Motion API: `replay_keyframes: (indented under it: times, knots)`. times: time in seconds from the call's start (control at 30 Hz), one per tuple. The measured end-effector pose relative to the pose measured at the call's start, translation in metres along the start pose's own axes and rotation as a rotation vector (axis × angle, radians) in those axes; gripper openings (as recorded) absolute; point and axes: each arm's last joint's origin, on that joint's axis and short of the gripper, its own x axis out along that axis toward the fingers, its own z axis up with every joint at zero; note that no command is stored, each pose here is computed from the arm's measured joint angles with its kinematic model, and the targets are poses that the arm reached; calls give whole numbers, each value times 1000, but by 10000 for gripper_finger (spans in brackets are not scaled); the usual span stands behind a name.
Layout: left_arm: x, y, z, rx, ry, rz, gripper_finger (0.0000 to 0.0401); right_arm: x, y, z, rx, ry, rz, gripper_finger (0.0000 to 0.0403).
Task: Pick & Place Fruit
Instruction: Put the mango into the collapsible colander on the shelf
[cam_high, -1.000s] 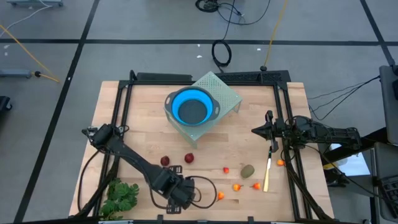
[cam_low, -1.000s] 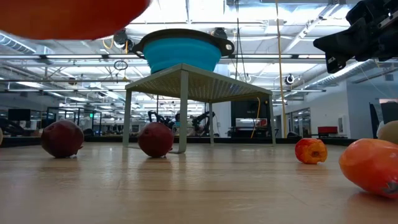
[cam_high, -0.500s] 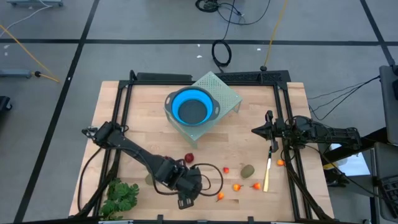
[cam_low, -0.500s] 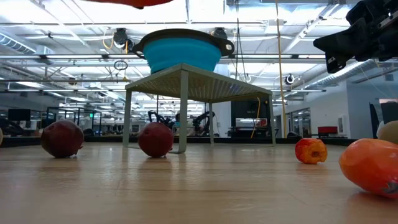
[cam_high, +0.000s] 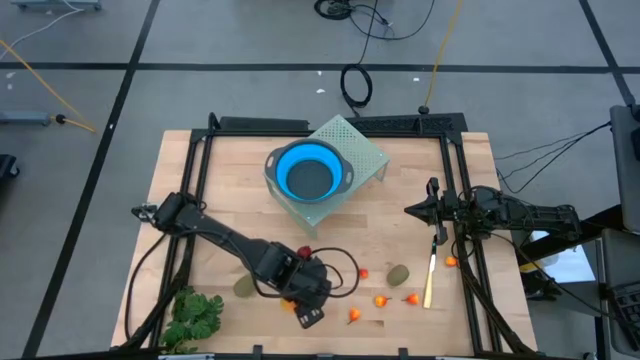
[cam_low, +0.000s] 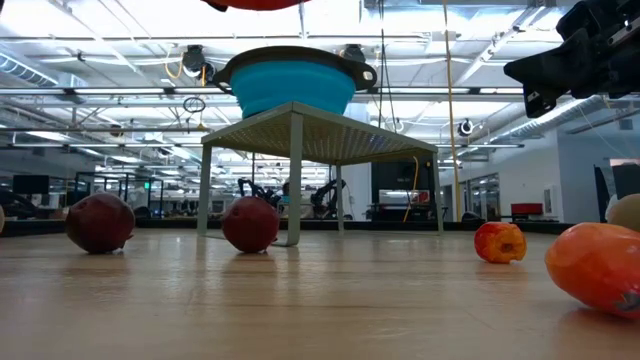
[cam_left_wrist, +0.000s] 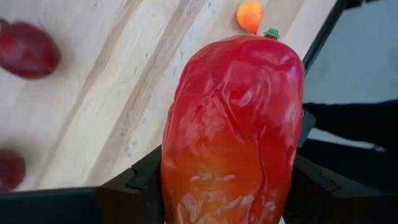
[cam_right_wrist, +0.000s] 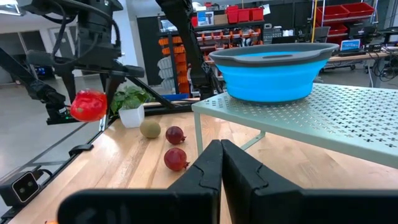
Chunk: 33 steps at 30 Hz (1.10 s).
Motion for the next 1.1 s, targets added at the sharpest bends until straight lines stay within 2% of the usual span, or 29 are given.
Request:
replay_keyframes:
  times: [0.2,0.3,0.7,0.77,0.9,1.1]
  knots:
    - [-1,4,7,-200,53,-28,214,0,0,0,0,0,0,0]
    - [-1,5,9,-261,74,-37,219,0,0,0,0,0,0,0]
    - [-2,5,9,-274,88,-41,216,0,0,0,0,0,0,0]
    - [-1,6,9,-260,67,-31,220,0,0,0,0,0,-1,0]
    - [-1,6,8,-160,-41,26,221,0,0,0,0,0,0,0]
    - [0,2,2,56,-178,116,208,0,0,0,0,3,-1,0]
